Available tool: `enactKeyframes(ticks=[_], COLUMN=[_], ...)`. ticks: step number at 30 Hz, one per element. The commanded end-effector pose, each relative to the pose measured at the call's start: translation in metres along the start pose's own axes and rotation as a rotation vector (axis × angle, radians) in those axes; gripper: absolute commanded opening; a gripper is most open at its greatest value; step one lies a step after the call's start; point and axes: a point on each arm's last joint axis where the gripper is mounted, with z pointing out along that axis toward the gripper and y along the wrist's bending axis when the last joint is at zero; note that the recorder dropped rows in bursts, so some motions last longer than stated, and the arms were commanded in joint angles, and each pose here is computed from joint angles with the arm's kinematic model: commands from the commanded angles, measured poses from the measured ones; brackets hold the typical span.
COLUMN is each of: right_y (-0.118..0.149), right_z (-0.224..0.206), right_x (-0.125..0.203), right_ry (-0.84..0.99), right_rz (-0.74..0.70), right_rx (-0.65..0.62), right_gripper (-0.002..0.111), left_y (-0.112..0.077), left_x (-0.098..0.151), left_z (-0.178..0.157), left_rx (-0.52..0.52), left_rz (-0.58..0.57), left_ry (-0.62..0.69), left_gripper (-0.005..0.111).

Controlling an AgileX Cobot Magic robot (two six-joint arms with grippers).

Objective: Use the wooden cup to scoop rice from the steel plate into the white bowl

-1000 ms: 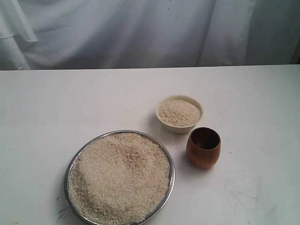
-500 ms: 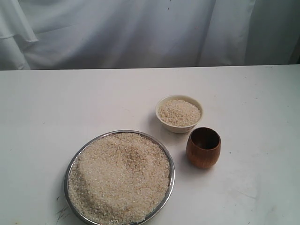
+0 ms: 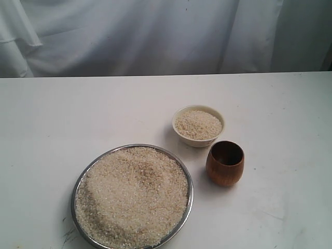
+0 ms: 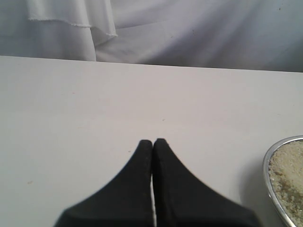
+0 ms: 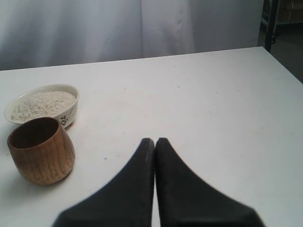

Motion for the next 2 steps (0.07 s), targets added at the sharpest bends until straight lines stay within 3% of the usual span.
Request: enactKeyframes(ticks=[1, 2], right_y=[-0.0005, -0.0005], right_z=[-0.0001, -0.0001], right_x=[0.0008, 0.0008], right_ry=[-0.004, -0.004], right_rz=[-0.014, -0.014], right_rx=[0.007, 0.007], right_gripper=[0.000, 0.000], left_y=[-0.0001, -0.0001], left_x=[0.0002, 0.0002], left_z=[0.0002, 0.0002], left_rx=[0.003, 0.003], left_rz=[0.001, 0.001], left_ry=[-0.012, -0.012], left_gripper=[0.000, 0.000])
